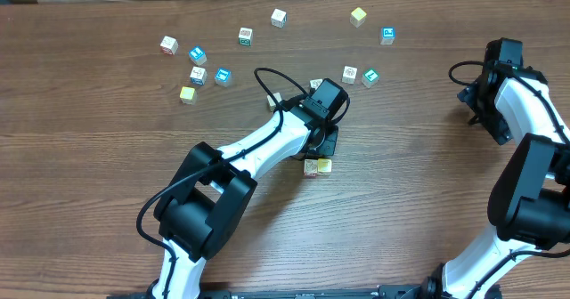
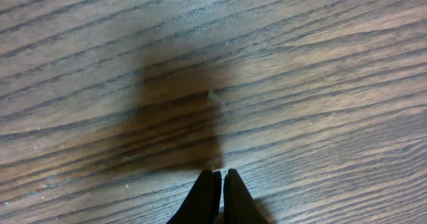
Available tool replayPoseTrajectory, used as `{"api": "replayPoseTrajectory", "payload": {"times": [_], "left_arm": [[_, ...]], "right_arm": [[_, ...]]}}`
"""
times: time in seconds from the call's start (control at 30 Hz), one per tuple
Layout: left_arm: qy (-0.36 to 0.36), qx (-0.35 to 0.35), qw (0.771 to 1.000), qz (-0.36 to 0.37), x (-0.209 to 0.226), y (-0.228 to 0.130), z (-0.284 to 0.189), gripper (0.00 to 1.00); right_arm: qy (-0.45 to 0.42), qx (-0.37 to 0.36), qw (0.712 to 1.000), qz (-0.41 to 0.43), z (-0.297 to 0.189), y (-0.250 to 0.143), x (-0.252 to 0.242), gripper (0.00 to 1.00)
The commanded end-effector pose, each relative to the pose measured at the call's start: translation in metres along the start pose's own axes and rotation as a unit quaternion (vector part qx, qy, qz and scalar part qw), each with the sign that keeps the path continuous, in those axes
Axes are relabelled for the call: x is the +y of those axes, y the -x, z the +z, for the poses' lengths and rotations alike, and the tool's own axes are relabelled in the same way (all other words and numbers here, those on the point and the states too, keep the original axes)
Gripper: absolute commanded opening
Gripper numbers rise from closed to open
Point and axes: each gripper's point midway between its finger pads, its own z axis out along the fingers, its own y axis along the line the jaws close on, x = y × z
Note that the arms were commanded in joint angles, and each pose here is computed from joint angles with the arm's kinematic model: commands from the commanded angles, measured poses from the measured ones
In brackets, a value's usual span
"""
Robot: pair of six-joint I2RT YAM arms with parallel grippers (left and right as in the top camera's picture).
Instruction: Form a horizontal line
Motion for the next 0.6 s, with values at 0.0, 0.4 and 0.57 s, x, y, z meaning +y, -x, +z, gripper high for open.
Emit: {"api": "replayPoseTrajectory", "payload": {"times": [0.0,0.4,0.57], "left_arm": [[0.0,0.021,1.0,0.001,-0.0013,-0.0127,0.0077,0.04],[-0.01,0.039,0.999,0.002,-0.0036,-0.0206,0.0072,0.04],[-0.009,0.04,0.999,0.003,-0.0035,-0.0208,0.0072,0.04]], "right_arm": [[-0.001,-0.007,1.0,0.001,0.0008,0.0051,0.0032,1.0],[-0.001,-0.007,1.0,0.001,0.0008,0.0051,0.0031,1.0],[-0.001,-0.006,1.0,0.001,0.0008,0.005,0.0031,1.0]]}}
